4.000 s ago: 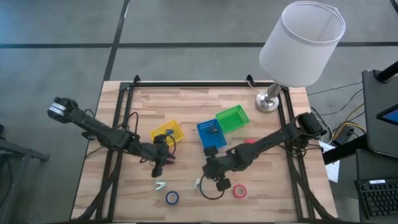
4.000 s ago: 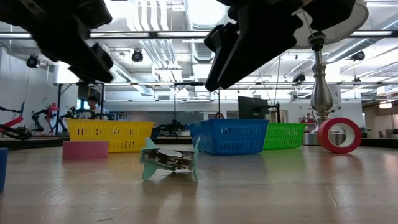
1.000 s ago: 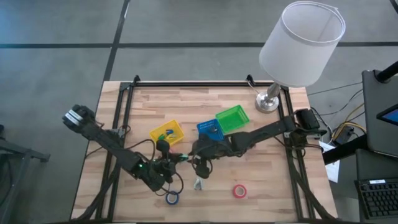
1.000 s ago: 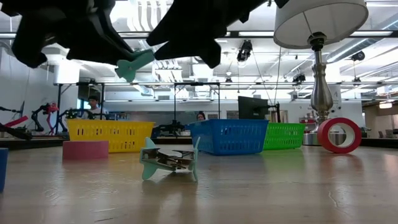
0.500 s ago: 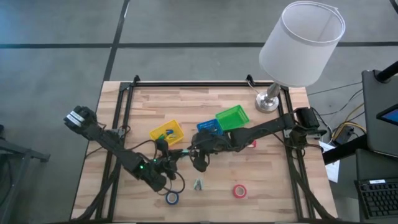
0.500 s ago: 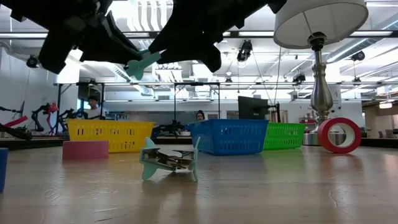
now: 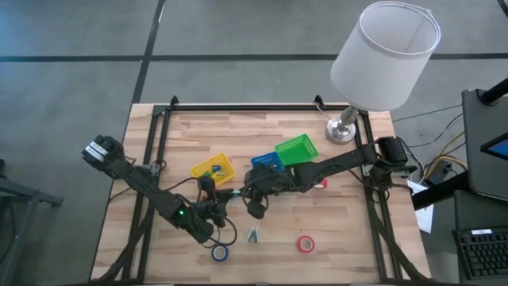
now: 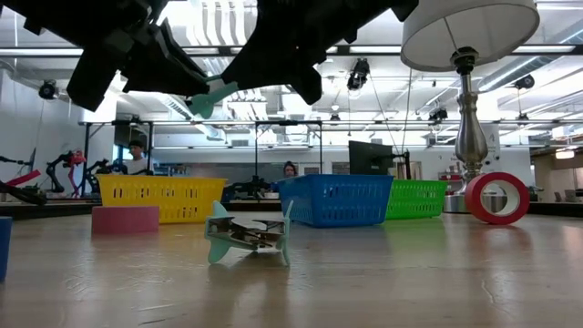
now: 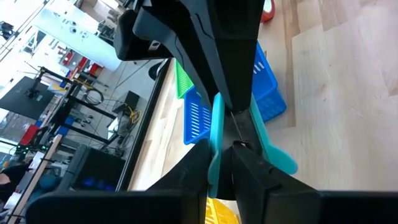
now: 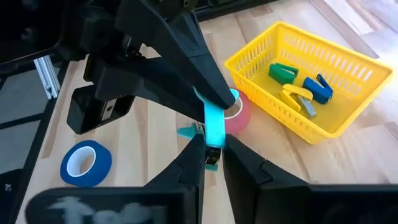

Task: Pick and place Stapler, Stapler remover, tape
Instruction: Put the left blue staple remover into the blue bin

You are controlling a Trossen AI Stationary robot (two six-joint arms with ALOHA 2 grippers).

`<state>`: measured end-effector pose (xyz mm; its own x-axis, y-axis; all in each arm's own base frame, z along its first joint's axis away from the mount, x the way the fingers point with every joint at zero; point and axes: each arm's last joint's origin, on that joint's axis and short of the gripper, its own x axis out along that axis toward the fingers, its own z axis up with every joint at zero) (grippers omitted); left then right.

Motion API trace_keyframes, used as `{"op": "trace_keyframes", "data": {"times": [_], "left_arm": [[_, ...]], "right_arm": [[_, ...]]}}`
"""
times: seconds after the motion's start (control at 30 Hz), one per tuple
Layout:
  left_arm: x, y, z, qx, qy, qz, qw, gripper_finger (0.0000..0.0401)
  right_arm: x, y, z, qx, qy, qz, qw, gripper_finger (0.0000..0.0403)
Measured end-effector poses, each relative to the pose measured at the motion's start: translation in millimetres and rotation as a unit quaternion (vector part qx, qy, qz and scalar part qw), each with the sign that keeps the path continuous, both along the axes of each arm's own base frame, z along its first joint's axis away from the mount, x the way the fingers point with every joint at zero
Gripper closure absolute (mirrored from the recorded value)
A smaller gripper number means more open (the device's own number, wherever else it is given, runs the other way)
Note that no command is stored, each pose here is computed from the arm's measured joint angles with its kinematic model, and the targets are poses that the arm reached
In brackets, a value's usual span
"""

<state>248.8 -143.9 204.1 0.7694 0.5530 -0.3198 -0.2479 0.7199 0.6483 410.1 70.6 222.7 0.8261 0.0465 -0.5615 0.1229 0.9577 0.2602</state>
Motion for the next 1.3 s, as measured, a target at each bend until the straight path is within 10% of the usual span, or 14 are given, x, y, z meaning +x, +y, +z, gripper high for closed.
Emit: {"op": "trace_keyframes", "data": {"times": [1.3], "left_arm": [[-5.4,3.3,-12.2,-0.054,-0.003,0.000,0.999,0.0282]], "right_arm": [[-45.8,-11.1,18.6,-0.092,0.161,0.003,0.983,0.0369]]}}
